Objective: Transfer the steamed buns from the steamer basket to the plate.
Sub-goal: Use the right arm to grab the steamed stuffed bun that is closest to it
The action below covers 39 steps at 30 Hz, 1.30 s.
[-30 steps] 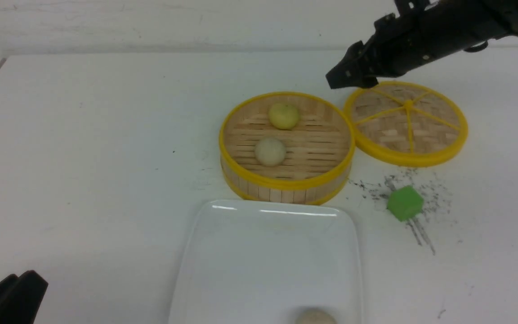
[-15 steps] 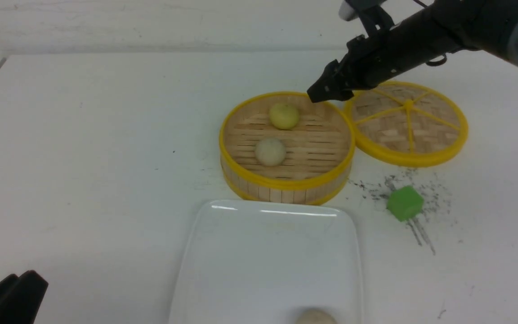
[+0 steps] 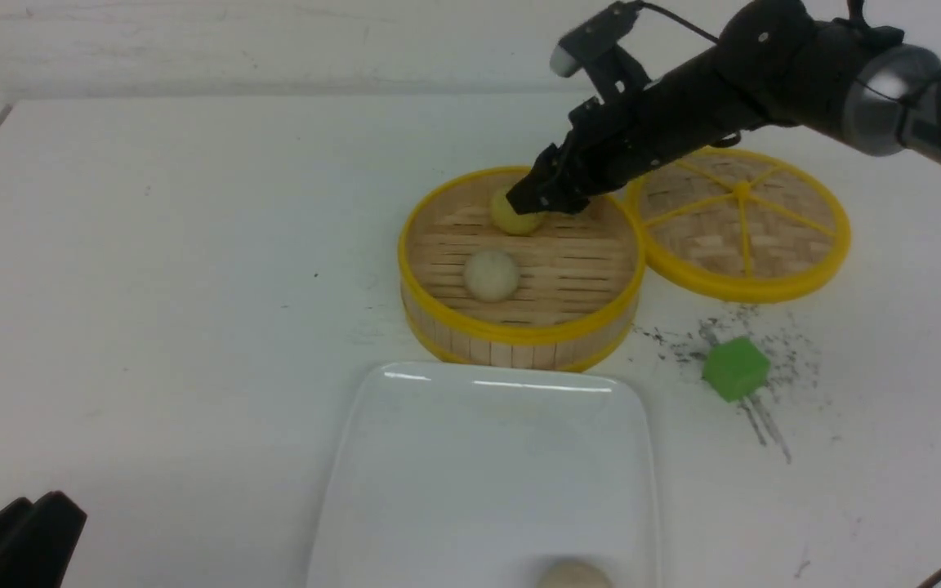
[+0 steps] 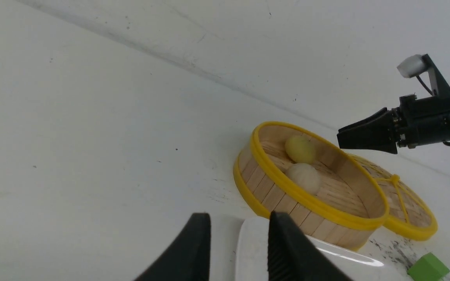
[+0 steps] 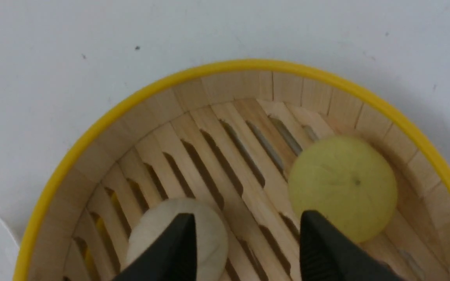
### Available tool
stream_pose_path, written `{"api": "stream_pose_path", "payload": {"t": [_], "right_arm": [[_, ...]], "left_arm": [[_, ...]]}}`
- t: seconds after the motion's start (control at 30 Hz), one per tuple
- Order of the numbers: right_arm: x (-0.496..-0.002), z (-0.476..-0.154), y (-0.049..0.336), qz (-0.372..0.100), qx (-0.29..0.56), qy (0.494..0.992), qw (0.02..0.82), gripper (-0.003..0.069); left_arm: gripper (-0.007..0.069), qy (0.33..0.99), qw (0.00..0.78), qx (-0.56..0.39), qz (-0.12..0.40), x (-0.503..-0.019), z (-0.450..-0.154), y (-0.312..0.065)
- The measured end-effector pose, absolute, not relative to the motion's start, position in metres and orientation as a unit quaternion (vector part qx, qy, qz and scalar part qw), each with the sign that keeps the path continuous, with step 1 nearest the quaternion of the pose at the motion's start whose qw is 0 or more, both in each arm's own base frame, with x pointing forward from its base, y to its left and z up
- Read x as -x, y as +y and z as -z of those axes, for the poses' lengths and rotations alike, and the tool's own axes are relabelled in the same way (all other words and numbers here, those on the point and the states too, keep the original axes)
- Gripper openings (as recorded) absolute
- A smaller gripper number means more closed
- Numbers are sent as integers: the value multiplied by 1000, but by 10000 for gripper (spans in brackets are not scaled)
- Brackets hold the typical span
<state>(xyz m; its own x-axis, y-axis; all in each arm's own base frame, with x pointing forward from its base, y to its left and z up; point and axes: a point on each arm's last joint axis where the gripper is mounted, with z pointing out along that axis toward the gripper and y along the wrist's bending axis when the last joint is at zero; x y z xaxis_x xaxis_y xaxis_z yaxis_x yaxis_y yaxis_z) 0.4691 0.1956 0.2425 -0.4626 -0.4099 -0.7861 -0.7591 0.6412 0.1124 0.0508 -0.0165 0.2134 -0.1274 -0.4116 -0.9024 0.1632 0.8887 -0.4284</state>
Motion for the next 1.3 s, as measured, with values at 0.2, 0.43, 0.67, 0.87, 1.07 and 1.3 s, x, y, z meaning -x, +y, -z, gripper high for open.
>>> {"api": "stream_pose_path", "payload": {"t": [0.2,0.43,0.67,0.87,1.07,1.3], "right_arm": [[-476,-248,195,-226,327,820,413,368],[-486,-234,194,-192,337,810,439,368],[-490,-211,198,-186,355,812,424,368],[-490,-210,205,-180,363,803,438,368],[-495,-188,205,-179,354,813,427,368],[-497,-179,205,-164,363,810,431,363]], "left_arm": [[241,718,655,86,219,-51,-213,-17],[241,719,655,85,218,-51,-213,-16],[241,719,655,85,218,-51,-213,-16],[241,719,655,85,218,-51,-213,-16],[241,719,655,85,218,-51,-213,-16],[241,719,655,85,218,-51,-213,-16]]}}
